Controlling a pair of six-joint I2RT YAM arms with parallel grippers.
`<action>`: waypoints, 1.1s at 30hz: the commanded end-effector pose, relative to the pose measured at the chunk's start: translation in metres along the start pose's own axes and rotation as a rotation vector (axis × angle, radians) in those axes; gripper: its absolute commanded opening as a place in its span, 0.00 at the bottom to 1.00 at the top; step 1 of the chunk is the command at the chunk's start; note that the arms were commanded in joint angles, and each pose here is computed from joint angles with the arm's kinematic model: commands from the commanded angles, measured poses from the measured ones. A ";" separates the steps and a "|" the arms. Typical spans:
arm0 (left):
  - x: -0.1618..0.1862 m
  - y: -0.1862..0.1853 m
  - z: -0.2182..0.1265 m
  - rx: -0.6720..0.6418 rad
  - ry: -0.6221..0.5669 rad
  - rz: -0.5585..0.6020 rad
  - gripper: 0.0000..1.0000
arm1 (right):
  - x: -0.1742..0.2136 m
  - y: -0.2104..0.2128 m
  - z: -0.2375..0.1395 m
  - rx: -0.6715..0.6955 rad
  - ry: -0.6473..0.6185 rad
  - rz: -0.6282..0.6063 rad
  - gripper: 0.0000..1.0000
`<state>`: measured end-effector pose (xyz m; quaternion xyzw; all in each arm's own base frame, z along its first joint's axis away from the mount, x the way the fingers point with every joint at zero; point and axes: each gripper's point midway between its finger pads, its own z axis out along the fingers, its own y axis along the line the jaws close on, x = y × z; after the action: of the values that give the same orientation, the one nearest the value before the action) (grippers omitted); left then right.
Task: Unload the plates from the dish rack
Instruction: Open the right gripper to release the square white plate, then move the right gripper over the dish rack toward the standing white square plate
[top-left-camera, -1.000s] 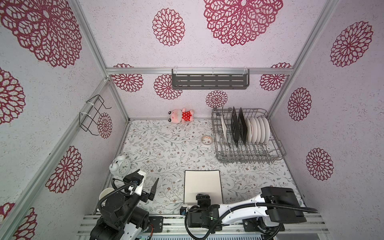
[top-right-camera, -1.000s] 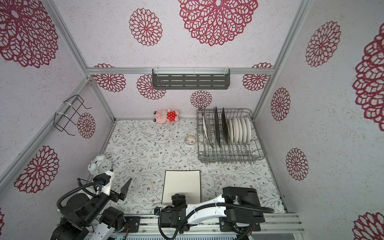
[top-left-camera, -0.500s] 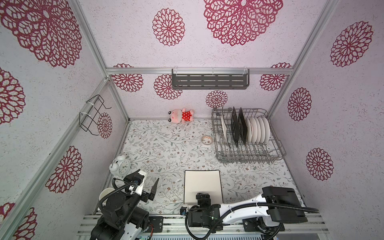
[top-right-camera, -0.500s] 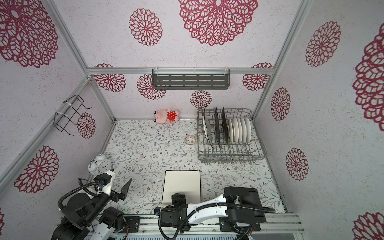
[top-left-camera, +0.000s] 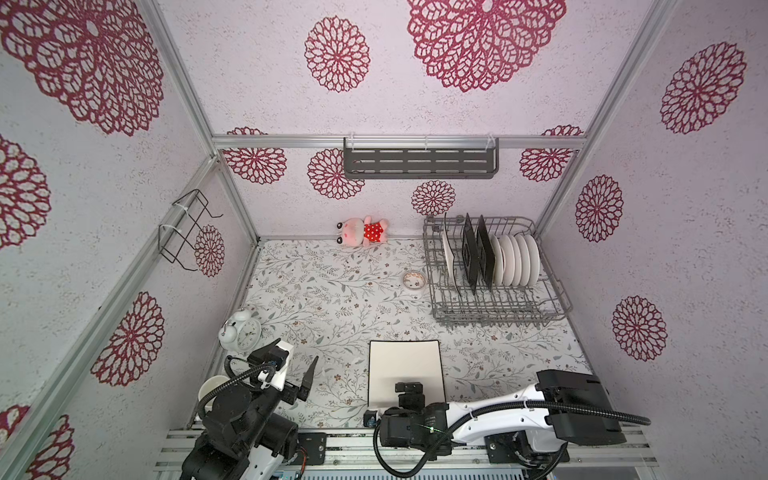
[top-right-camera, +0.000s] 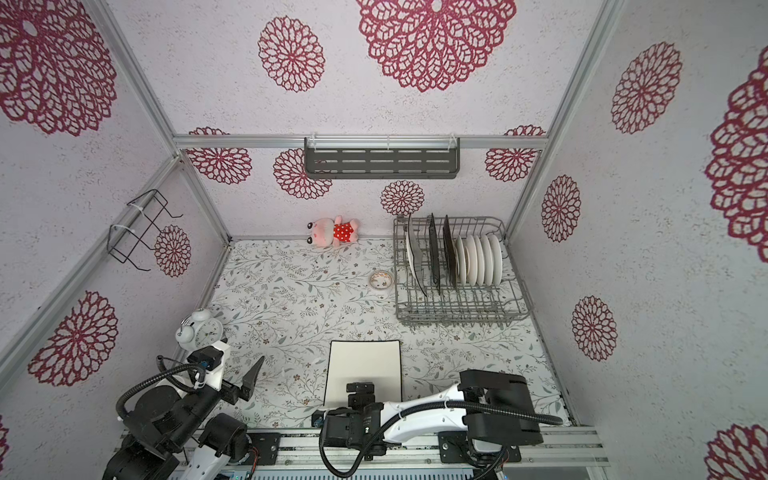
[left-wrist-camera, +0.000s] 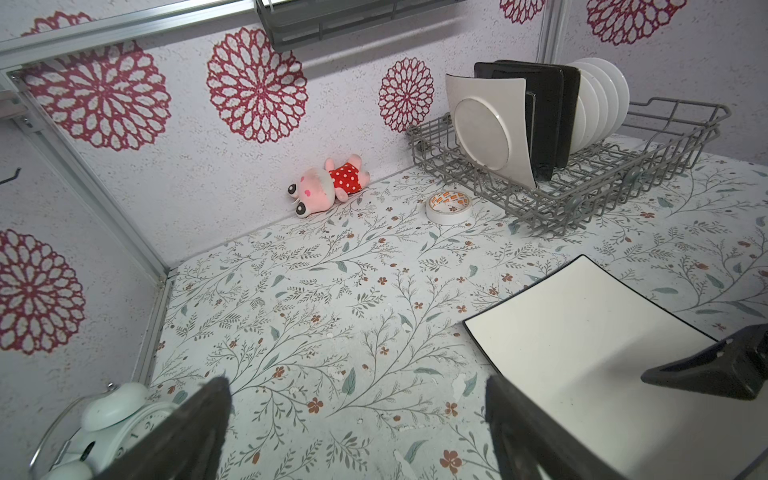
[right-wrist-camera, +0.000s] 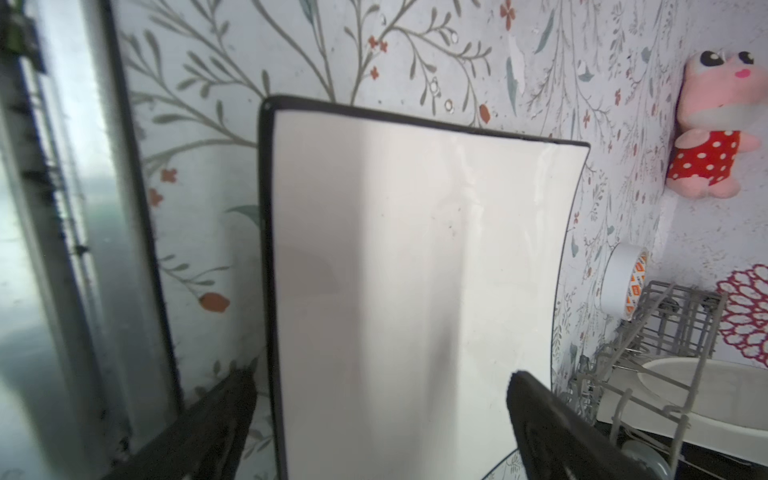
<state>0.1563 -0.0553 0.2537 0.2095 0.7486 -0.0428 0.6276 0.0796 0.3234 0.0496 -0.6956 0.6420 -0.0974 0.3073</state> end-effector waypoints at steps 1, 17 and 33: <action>-0.005 -0.002 -0.001 0.012 -0.033 0.014 0.97 | 0.035 0.031 -0.004 -0.167 0.094 -0.064 0.99; -0.005 0.001 0.000 -0.008 -0.033 0.022 0.97 | 0.012 -0.148 -0.100 0.191 -0.131 0.562 0.99; -0.005 0.001 0.000 -0.008 -0.031 0.029 0.98 | 0.133 -0.305 -0.212 0.771 -0.249 1.338 0.99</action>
<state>0.1569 -0.0544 0.2531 0.2112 0.7484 -0.0374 0.6276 0.2351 0.1480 0.3391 -0.0775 0.8130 0.0026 0.5770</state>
